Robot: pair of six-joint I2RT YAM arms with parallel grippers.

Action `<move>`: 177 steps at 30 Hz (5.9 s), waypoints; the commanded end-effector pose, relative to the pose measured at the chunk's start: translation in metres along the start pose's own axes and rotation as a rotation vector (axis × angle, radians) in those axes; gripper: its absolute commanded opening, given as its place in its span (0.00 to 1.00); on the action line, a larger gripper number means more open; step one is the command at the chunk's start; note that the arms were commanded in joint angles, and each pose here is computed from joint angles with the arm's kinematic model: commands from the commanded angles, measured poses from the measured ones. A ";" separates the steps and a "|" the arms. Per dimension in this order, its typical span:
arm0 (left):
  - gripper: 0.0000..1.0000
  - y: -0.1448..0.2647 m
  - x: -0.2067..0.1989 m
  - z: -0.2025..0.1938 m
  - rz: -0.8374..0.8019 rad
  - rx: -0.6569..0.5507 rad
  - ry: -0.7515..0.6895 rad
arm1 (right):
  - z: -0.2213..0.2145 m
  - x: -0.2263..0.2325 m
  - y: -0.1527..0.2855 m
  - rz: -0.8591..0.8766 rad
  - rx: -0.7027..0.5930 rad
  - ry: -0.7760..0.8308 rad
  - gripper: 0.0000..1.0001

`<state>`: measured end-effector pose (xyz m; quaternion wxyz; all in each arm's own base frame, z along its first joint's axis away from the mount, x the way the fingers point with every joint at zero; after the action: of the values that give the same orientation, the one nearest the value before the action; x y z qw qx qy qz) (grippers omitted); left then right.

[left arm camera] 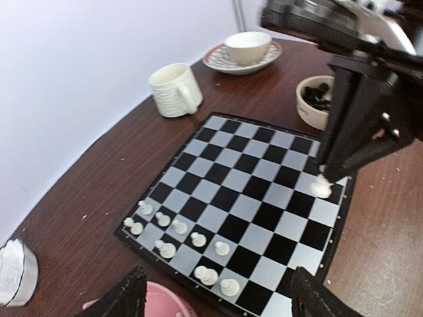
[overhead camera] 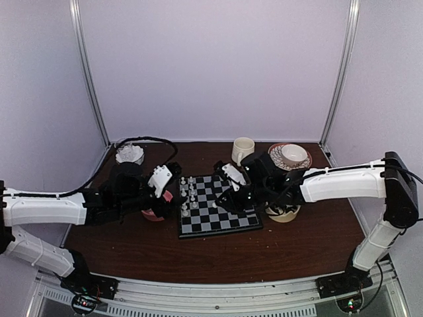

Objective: Set up the chess pieces on the board
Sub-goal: Pass from the left arm to the right, then place the knight on the chessboard, then pick up the knight from the chessboard, then place the knight at b1.

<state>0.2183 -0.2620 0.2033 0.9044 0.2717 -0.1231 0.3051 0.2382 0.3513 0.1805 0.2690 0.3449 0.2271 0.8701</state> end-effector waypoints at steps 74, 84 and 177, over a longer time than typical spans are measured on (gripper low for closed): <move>0.45 -0.112 -0.089 -0.001 -0.343 0.458 0.181 | 0.005 -0.081 0.065 -0.206 -0.405 -0.210 0.40; 0.42 -0.120 -0.092 -0.002 -0.350 0.466 0.174 | 0.006 -0.080 0.061 -0.192 -0.388 -0.210 0.40; 0.13 -0.079 0.098 -0.025 0.205 0.376 0.464 | 0.008 -0.076 0.077 -0.124 -0.458 -0.222 0.38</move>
<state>0.3277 -0.2555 0.1872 0.8134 0.3599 0.1218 0.4405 0.2675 0.2513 0.1846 0.4195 0.3599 0.0338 0.8326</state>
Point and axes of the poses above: each gripper's point midway between its finger pads, its own y axis back along the fingers, its own x axis along the line the jaws close on, z = x × y, the point moved 6 cm from there along y, back along the fingers, and after that the axes turned 12 degrees about -y, right-handed, at the moved point
